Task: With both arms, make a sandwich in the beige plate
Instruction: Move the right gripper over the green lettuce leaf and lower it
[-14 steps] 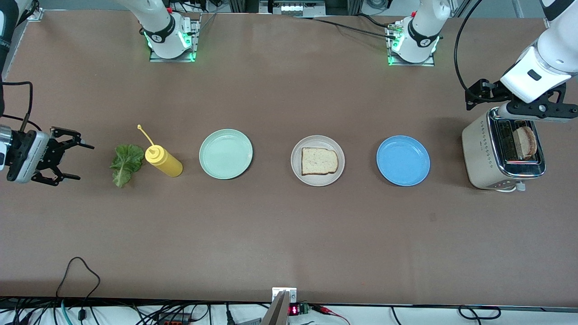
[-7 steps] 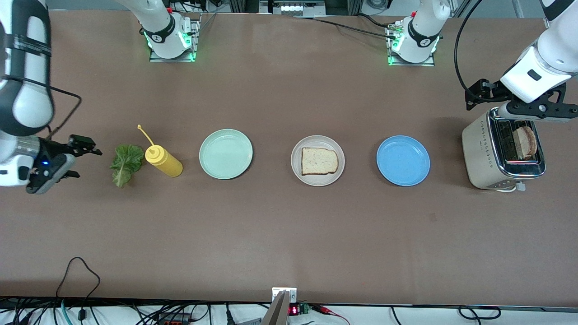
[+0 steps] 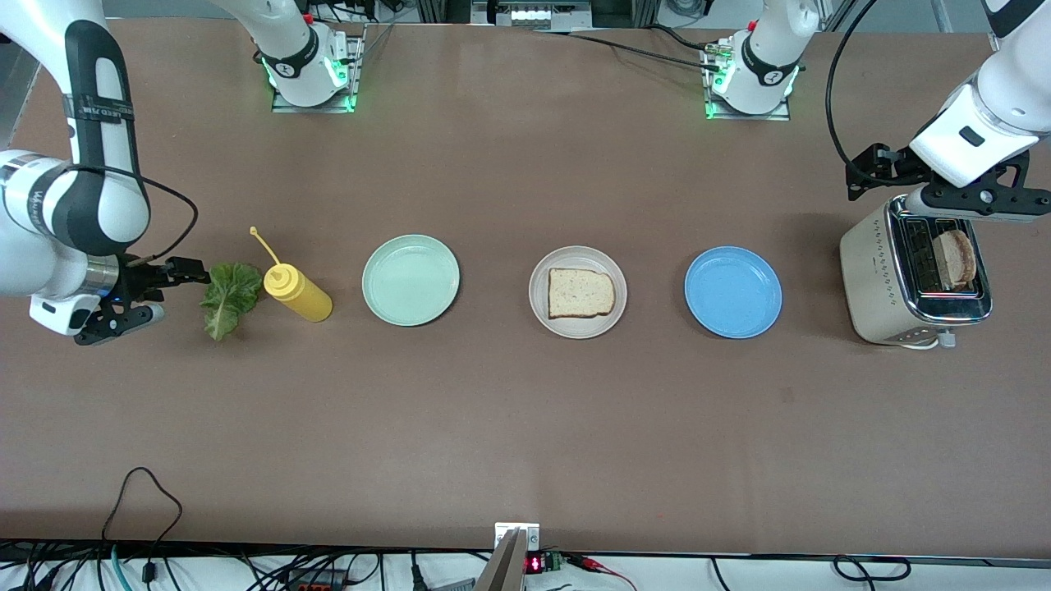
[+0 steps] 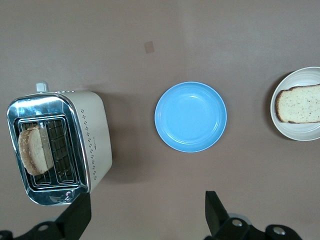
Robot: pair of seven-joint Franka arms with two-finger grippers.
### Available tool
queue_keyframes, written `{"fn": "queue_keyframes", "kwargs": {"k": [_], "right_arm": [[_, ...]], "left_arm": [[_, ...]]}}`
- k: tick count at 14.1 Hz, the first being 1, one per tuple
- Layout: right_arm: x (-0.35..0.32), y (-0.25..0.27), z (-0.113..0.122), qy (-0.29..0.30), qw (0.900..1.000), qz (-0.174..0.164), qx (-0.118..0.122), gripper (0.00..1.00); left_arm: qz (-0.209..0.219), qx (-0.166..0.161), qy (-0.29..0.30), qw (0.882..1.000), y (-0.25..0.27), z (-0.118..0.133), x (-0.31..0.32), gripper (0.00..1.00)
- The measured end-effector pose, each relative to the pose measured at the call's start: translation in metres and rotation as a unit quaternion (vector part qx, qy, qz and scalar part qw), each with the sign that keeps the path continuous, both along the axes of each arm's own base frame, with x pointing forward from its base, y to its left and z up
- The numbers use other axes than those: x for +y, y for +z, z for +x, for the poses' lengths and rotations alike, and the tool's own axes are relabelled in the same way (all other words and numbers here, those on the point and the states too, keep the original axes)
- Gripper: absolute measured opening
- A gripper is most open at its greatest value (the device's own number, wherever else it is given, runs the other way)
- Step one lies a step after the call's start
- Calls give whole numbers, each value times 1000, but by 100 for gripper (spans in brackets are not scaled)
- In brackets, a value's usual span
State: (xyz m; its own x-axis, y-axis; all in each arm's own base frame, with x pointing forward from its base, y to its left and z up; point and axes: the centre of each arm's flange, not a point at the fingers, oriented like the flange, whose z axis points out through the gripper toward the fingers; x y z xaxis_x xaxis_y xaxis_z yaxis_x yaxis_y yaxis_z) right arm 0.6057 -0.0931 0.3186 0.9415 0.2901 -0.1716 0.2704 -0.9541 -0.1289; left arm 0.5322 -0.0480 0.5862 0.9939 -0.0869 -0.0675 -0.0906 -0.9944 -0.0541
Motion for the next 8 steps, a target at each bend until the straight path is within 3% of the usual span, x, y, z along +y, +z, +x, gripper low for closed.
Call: {"fn": "queue_keyframes", "kwargs": {"k": [3,6,8], "right_arm": [[-14,-29,-7,-23,1000,-14,-3,100],[-20,-68,-17,-58,997,-44,-40,100],[-10,-96,-26,-75,994,-55,-49,100]], "left_arm": [[0,0,0,1000,0,0,0,100],[0,0,0,1000,0,0,0,100],[0,0,0,1000,0,0,0,100]]}}
